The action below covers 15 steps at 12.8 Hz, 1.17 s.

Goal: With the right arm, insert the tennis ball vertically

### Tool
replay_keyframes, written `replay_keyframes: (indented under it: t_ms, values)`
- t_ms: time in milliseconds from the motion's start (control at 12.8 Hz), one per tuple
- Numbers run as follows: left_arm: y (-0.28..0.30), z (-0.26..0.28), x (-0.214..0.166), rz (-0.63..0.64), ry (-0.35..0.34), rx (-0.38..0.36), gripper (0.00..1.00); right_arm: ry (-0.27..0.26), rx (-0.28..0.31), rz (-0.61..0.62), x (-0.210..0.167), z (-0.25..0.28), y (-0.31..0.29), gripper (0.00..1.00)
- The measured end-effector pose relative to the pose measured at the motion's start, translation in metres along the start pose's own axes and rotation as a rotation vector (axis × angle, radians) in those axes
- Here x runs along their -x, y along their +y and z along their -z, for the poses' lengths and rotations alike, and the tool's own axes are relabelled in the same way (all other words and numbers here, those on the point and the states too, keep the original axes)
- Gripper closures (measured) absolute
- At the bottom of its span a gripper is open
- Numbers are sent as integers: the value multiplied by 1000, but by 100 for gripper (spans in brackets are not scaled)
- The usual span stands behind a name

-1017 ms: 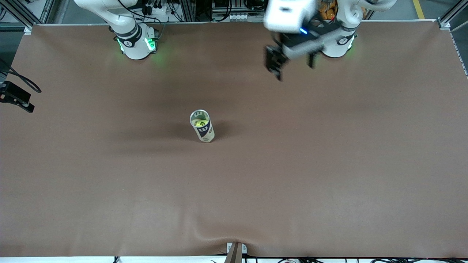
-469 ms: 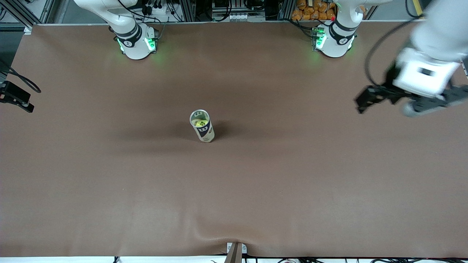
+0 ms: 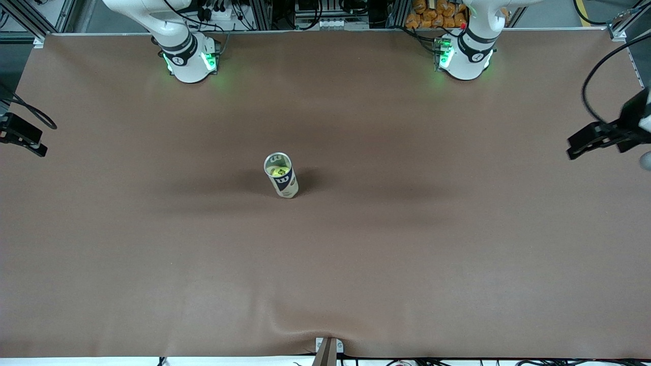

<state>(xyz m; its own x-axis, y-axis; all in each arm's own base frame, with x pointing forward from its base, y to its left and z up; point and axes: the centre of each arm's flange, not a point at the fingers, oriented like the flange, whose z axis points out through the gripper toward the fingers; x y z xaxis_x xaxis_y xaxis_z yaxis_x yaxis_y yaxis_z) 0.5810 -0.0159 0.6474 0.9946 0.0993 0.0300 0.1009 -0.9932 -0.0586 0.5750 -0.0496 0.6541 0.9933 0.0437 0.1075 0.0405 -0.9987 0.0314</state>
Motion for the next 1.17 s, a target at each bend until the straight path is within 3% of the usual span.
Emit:
replay_keyframes:
  t_ms: [547, 938, 1173]
  values:
    - [-42, 6, 45, -31, -24, 10, 0, 1, 0, 3, 0, 0, -1, 0]
    - [-40, 4, 50, -45, -53, 13, 0, 13, 0, 9, -1, 6, -5, 0]
    - [-25, 4, 55, -95, -80, 66, 0, 8, -2, 21, -2, 5, -11, 0]
